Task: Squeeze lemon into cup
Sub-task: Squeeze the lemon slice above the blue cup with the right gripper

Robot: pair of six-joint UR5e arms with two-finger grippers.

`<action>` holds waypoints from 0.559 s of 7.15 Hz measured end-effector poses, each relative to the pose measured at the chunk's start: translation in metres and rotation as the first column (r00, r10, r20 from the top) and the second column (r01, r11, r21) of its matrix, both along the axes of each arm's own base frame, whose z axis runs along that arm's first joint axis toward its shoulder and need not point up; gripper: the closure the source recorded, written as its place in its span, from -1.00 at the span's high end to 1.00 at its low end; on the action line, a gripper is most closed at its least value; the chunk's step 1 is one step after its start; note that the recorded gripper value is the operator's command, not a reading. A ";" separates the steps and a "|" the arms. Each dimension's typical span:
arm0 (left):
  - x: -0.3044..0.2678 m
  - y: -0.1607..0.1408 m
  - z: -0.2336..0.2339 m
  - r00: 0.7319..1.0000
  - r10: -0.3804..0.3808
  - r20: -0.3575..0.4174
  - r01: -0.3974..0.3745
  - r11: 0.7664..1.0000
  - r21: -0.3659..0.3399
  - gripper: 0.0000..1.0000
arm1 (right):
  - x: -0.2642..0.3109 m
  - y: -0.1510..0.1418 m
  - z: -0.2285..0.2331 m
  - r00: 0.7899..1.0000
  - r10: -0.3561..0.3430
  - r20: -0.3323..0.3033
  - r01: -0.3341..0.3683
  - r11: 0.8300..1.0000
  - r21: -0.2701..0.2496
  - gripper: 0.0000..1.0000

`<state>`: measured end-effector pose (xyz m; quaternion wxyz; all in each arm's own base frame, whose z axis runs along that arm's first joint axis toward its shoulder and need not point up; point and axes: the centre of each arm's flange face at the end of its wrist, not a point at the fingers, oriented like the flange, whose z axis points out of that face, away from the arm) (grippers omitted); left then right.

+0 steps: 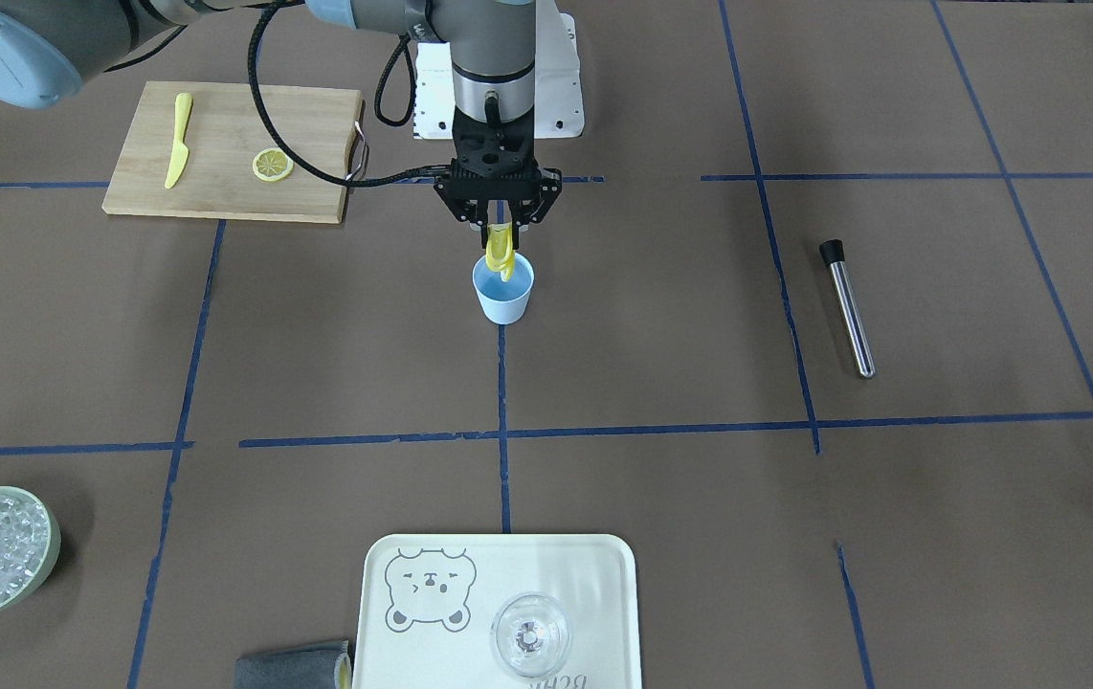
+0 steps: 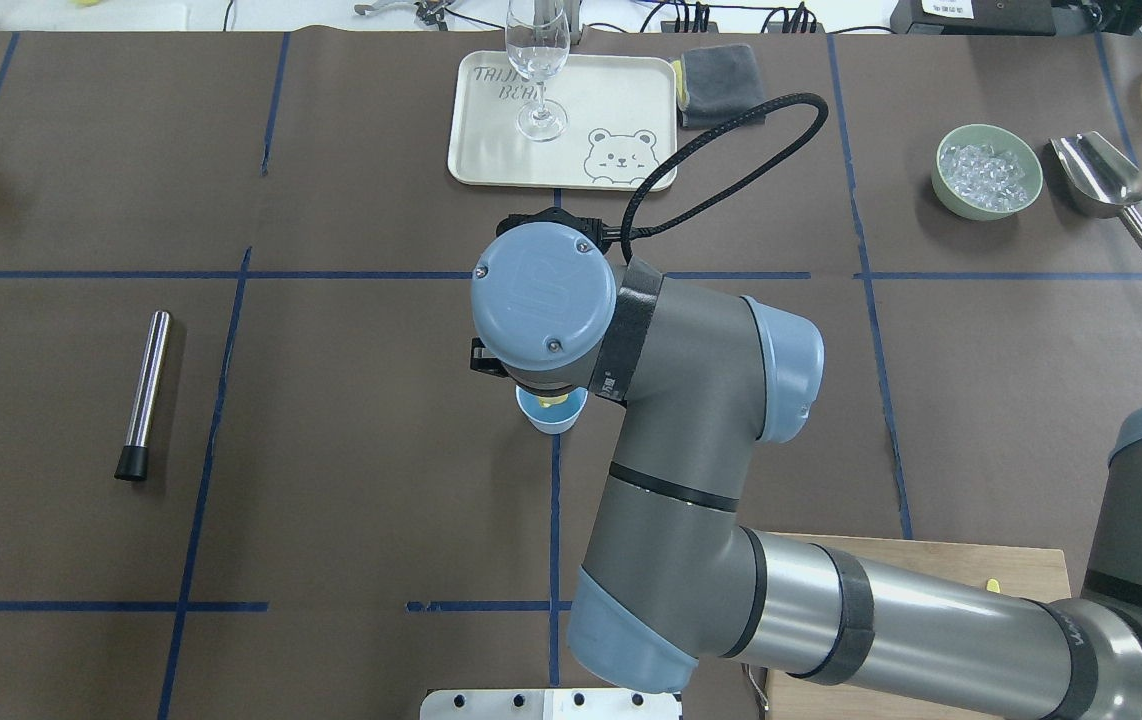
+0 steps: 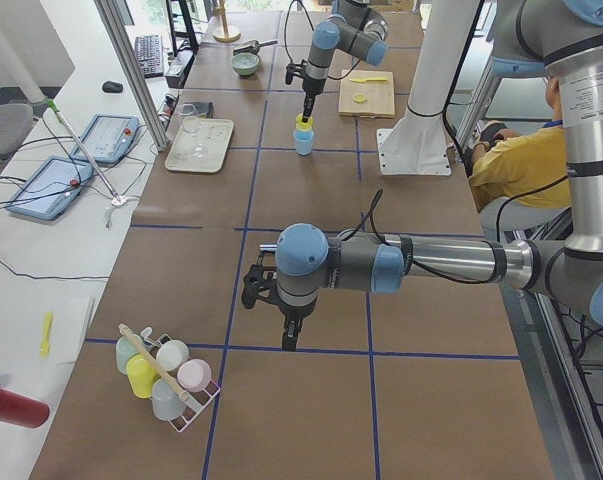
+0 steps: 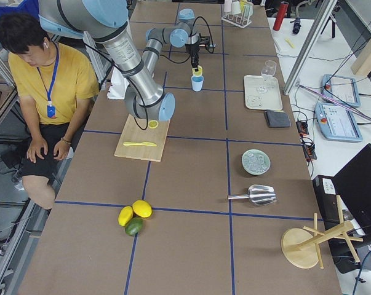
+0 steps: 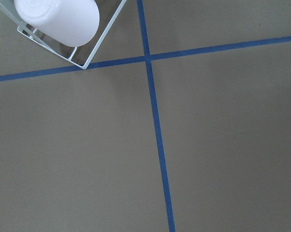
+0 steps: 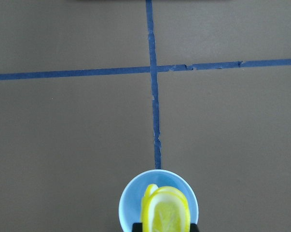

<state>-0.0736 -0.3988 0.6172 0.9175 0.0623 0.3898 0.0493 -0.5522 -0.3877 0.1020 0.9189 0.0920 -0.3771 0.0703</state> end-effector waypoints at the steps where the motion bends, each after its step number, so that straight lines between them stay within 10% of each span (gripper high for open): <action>1: 0.000 0.000 0.001 1.000 0.000 0.000 0.000 1.000 -0.002 1.00 | 0.000 -0.001 -0.001 1.000 0.000 0.000 0.000 1.000 0.002 -0.67; 4: 0.000 0.000 0.002 1.000 0.001 0.000 -0.001 1.000 -0.005 1.00 | -0.015 -0.007 0.000 1.000 -0.002 -0.002 0.002 1.000 0.000 -0.02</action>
